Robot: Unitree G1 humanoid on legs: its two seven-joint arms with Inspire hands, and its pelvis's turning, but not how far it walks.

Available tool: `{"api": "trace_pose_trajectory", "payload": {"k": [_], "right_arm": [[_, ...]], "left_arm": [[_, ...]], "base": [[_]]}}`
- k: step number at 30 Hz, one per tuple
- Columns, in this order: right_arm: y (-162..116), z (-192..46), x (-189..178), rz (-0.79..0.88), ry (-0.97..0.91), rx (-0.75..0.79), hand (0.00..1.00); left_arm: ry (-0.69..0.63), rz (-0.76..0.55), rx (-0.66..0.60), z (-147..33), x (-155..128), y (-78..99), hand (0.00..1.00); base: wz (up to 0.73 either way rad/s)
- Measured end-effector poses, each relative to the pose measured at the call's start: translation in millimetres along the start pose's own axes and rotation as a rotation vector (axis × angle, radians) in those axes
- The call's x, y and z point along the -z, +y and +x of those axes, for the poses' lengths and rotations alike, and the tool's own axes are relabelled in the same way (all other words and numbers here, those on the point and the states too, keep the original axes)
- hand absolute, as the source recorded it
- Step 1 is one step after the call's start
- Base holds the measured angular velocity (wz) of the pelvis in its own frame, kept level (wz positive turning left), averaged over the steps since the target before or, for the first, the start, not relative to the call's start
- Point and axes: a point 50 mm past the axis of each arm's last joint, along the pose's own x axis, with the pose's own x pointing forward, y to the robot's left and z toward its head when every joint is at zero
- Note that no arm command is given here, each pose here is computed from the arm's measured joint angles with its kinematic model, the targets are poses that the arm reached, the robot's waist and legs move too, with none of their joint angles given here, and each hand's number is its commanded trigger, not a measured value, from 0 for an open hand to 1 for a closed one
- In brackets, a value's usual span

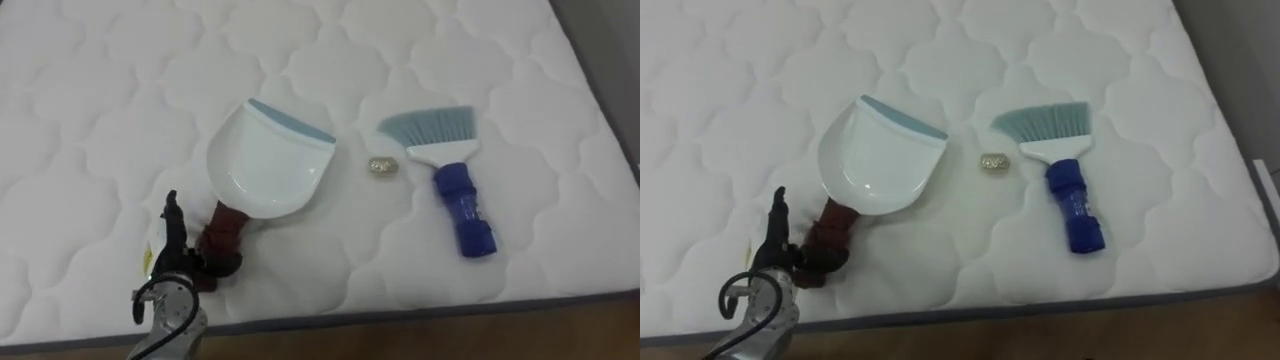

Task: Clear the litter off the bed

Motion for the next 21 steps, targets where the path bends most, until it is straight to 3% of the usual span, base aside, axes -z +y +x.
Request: {"api": "trace_pose_trajectory", "payload": {"k": [21], "right_arm": [[-5.0, -0.1, 4.3, -0.1, 0.018, 0.058, 0.0]], "left_arm": [[0.099, -0.04, 0.051, 17.5, -6.0, 6.7, 0.0]], "base": [[-0.04]]}}
